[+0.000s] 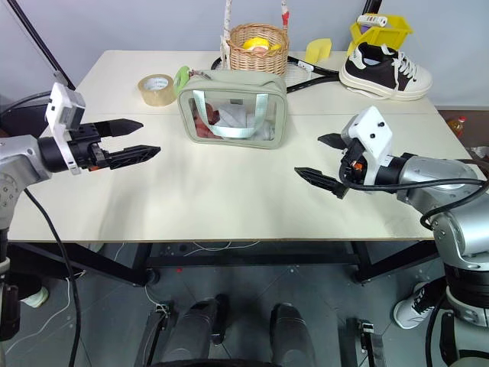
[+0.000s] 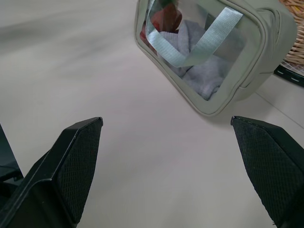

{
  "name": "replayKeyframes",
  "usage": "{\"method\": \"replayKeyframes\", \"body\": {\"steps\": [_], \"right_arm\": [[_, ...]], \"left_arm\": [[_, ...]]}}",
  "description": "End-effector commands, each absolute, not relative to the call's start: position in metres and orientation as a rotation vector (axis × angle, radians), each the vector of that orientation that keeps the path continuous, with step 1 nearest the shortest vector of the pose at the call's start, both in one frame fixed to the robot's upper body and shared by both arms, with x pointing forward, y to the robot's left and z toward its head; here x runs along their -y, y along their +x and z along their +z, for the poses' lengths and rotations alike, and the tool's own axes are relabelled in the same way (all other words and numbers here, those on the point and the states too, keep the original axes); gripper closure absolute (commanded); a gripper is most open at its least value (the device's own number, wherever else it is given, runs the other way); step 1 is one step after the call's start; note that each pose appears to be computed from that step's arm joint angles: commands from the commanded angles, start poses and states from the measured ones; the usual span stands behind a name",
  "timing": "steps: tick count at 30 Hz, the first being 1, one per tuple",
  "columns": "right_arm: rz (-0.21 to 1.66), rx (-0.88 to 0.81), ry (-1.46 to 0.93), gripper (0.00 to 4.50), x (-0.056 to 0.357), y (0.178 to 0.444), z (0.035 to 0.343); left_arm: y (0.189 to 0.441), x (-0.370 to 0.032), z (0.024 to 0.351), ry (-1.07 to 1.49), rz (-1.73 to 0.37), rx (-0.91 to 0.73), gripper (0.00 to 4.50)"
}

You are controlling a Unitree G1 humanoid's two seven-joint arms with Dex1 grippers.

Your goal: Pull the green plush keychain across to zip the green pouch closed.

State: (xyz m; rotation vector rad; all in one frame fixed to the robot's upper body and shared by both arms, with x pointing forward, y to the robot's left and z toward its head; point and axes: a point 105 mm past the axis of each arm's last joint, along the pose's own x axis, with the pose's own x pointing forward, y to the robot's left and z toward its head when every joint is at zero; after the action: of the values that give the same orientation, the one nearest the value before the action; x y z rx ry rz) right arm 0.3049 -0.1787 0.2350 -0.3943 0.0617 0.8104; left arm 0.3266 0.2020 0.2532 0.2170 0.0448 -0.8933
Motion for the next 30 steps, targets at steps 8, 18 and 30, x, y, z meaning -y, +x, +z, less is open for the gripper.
{"method": "replayKeyframes", "body": {"steps": [8,18,30], "right_arm": [[0.769,0.004,-0.462,0.00,0.181,0.309,0.268],[0.821,0.034,-0.659,0.00,0.115,0.374,0.309],[0.733,0.036,-0.844,0.00,0.037,0.459,0.298]], "left_arm": [[0.325,-0.206,0.278,0.260,-0.919,0.048,0.02],[0.331,-0.206,0.301,0.124,-0.898,0.176,0.02],[0.326,-0.201,0.289,0.114,-0.862,0.189,0.02]]}}
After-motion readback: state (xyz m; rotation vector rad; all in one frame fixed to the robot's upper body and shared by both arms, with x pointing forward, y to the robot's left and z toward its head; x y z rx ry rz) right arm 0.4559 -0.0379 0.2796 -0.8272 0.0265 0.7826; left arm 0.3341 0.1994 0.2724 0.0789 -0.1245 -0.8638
